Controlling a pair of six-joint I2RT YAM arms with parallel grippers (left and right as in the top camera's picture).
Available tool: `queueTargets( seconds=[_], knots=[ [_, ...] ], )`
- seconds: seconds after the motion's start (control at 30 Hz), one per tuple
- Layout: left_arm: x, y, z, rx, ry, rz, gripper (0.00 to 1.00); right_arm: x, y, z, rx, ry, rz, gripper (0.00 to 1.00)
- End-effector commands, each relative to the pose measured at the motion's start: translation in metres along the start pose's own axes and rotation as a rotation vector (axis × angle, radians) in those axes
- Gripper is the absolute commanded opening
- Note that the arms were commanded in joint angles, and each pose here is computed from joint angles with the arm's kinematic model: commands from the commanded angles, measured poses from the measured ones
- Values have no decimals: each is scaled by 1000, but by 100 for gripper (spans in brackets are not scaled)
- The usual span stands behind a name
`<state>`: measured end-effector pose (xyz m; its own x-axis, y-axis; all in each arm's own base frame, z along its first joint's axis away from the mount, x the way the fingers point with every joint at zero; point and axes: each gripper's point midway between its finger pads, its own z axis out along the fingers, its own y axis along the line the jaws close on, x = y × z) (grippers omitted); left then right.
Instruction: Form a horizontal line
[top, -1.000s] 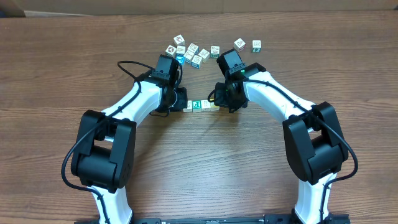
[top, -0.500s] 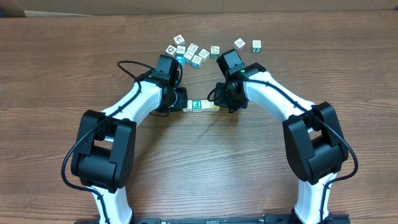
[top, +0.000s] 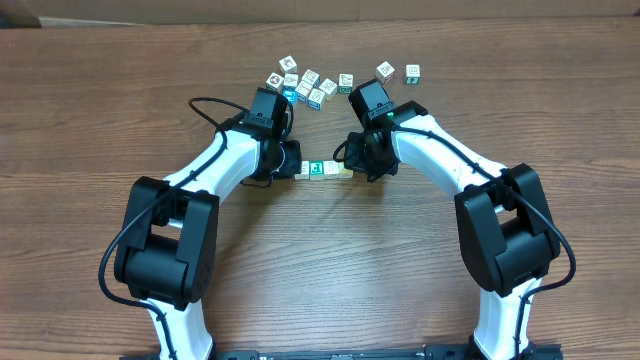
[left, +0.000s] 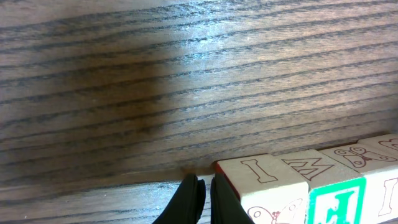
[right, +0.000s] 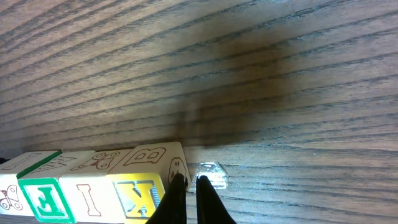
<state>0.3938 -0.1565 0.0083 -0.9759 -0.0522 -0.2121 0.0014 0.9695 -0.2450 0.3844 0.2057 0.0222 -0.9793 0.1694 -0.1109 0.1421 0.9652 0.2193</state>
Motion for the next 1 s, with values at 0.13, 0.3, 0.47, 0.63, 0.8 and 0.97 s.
queueTargets(
  seconds=[0.13,0.3,0.47,0.63,0.8,0.97],
  knots=[
    [0,-7,3,18,2,31,7,-2,4,-7,-22,-14,6,4],
    [-1,-8,3,21,-4,32,8,-3,4,-7,-23,-15,31,4],
    [-1,-8,3,21,-4,32,8,-2,4,-7,-22,-15,31,4],
    [-1,-8,3,19,-5,32,9,-3,4,-7,-22,-15,31,4],
    [-1,-7,3,18,-5,32,9,-3,4,-7,-22,-15,31,4],
    [-1,-7,3,17,-1,30,4,-2,4,-7,-22,-15,30,4]
  ],
)
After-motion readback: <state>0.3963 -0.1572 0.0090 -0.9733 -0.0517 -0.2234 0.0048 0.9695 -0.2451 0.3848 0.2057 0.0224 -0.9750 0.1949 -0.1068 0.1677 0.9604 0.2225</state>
